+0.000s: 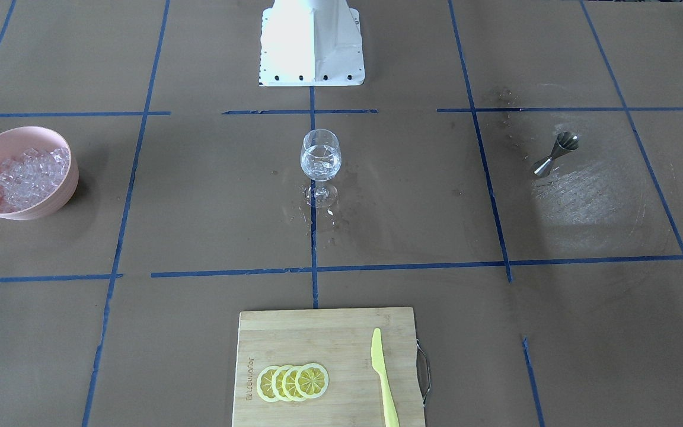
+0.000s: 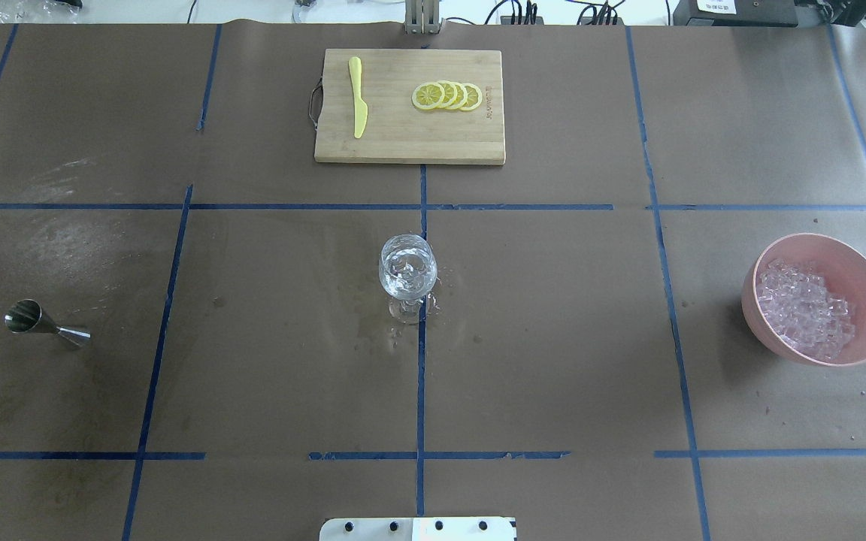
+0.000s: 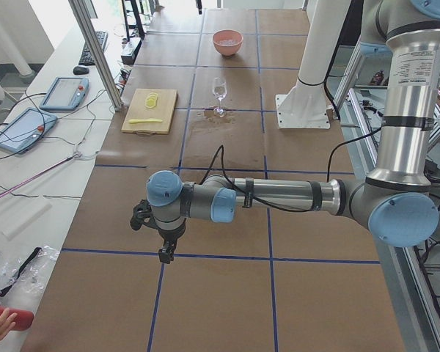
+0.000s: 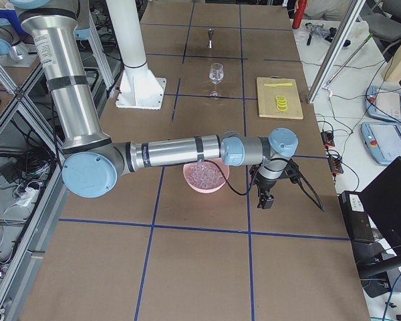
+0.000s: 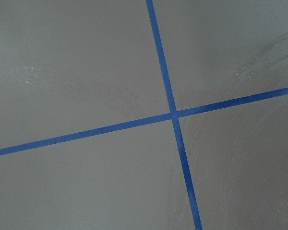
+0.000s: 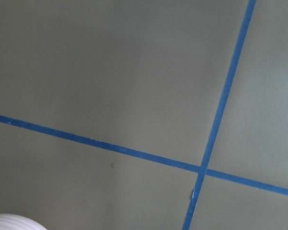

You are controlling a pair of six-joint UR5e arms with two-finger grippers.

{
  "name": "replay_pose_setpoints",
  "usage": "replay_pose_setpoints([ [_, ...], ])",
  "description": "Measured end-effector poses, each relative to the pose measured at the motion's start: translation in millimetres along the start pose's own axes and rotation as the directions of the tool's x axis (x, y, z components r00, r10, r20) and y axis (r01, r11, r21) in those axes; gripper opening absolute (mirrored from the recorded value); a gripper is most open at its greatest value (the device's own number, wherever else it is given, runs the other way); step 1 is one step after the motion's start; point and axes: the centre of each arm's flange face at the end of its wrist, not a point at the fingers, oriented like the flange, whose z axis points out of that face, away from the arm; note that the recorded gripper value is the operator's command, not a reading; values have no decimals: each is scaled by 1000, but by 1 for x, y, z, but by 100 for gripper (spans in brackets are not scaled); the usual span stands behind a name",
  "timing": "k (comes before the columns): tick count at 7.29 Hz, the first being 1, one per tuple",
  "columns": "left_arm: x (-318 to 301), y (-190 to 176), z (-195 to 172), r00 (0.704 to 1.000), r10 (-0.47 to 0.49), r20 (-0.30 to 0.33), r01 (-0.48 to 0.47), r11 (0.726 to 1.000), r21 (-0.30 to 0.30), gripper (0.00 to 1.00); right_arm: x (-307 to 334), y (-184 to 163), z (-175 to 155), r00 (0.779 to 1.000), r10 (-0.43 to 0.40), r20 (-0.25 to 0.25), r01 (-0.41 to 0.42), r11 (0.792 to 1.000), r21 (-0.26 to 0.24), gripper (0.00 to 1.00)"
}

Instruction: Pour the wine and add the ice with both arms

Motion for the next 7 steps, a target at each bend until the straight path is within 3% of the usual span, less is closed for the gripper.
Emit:
replay_pose_setpoints([
  [4,11,3,-14,994,-112,-13,110,988,-113,100,-36,-23,9,999,34,6,-33,997,-70,100],
  [7,14,12,-8,985,-153,-84,141,981,-132,100,-39,-21,16,998,57,25,-55,995,-79,100],
])
